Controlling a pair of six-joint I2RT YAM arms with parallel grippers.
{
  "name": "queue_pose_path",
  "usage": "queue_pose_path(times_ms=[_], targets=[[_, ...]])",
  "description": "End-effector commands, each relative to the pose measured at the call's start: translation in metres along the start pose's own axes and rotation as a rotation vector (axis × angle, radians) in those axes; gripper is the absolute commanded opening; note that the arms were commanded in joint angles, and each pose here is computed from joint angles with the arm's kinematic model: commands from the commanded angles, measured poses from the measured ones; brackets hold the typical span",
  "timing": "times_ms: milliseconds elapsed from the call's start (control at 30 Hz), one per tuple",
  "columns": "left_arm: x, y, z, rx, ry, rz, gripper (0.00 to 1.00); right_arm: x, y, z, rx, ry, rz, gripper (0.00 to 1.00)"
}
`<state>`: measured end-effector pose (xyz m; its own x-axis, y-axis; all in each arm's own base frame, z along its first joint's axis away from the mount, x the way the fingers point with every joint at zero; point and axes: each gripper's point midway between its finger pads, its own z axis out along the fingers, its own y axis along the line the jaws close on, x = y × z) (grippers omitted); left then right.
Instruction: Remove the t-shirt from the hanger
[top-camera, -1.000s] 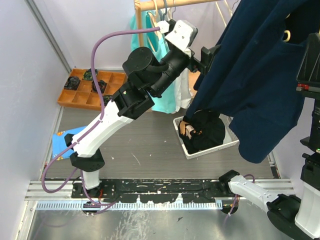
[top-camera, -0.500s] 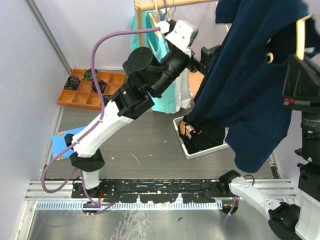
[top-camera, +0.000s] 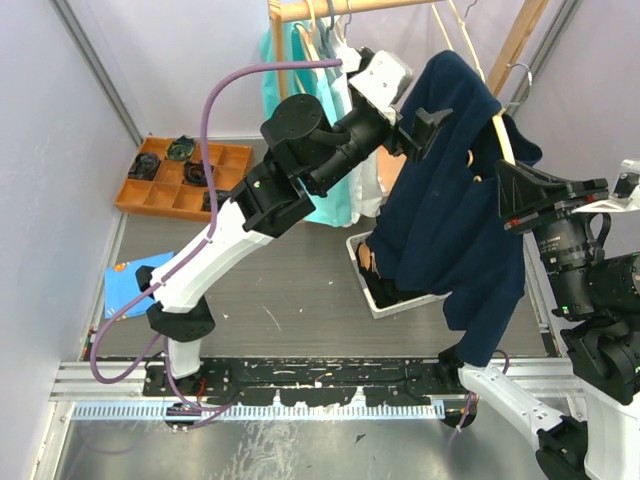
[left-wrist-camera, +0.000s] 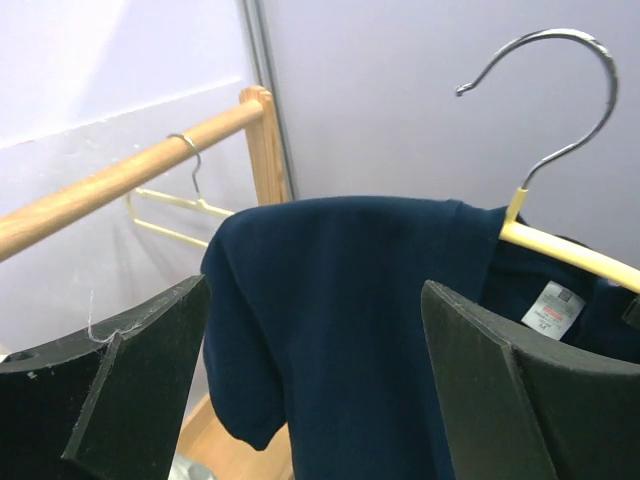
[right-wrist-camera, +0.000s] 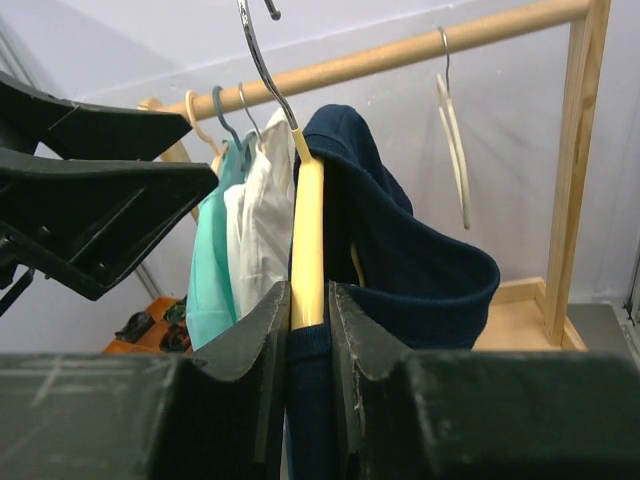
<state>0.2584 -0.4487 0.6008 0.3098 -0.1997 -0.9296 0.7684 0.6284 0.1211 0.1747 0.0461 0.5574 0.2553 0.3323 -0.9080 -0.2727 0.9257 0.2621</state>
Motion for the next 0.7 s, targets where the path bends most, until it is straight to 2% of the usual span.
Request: queue_pose_path(times_ms=[0,367,667], targets=[[0.015,-0.015,0.007,0.072,0.025,-0.003,0.93,-0.017,0.006,0.002,-0.014,-0.058,0.060,0.01],[0.032,-0.035,0.016,0.159,0.030,0.009,0.93,0.013,0.013,0.010,-0.040,0.068,0.052,0.01],[0.038,-0.043,0.020,0.192,0.032,-0.008,0.90,0.018,0.014,0.010,-0.051,0.086,0.051,0.01]])
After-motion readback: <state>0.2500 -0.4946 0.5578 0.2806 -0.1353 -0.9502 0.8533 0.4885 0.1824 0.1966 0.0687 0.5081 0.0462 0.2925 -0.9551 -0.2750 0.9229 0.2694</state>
